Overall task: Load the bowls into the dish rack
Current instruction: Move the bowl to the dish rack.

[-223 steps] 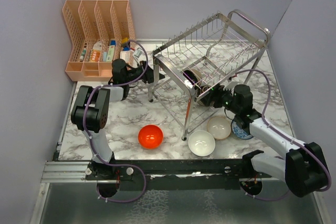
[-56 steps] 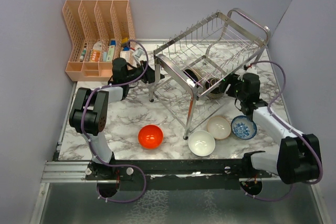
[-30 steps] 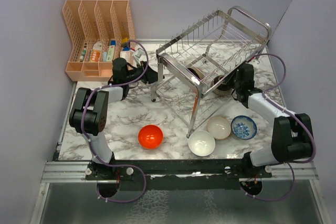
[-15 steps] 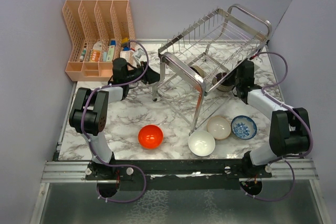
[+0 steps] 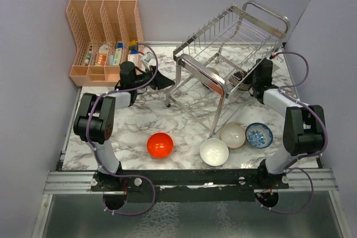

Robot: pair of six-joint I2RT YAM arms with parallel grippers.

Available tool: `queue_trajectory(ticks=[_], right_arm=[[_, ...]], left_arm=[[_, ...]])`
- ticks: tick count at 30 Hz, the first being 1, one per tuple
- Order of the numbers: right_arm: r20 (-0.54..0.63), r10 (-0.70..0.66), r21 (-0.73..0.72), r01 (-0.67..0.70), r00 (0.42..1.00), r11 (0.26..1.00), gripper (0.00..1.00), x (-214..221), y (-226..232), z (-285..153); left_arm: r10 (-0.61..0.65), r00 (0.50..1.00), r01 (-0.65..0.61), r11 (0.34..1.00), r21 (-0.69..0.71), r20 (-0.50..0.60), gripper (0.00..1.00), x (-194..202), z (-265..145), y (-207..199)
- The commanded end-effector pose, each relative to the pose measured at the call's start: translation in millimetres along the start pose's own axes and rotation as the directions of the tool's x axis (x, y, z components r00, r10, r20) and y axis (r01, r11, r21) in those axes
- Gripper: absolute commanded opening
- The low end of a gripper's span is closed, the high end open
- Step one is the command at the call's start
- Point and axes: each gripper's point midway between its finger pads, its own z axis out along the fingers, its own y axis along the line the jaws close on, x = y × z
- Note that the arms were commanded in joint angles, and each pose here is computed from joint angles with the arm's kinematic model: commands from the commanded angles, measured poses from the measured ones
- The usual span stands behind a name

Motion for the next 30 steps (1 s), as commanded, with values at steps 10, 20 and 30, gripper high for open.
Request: queue_trajectory(ticks=[10,20,30], right_arm=[[-0.345,-0.049,0.183,0.118,0.937,0.976,0.34,89.7,-76.5,12.8],[-0.413,-0.068,0.176,0.153,0.908,0.972,0.36,100.5,-76.5,22.4],[-0.511,-0.090,0.125,0.178,0.855,0.976,0.36,124.4,-77.7,14.6]], left_arm=[[0.070,0.997,-0.070,0.998,0.009,0.016,0.37,-13.9,2.1,-9.9],[0.085,0.996,-0.085,0.996,-0.001,0.013,0.37,-16.6,0.3,-13.3],[0.116,0.993,-0.116,0.993,0.013,0.026,0.37,-24.6,-2.3,-24.6]])
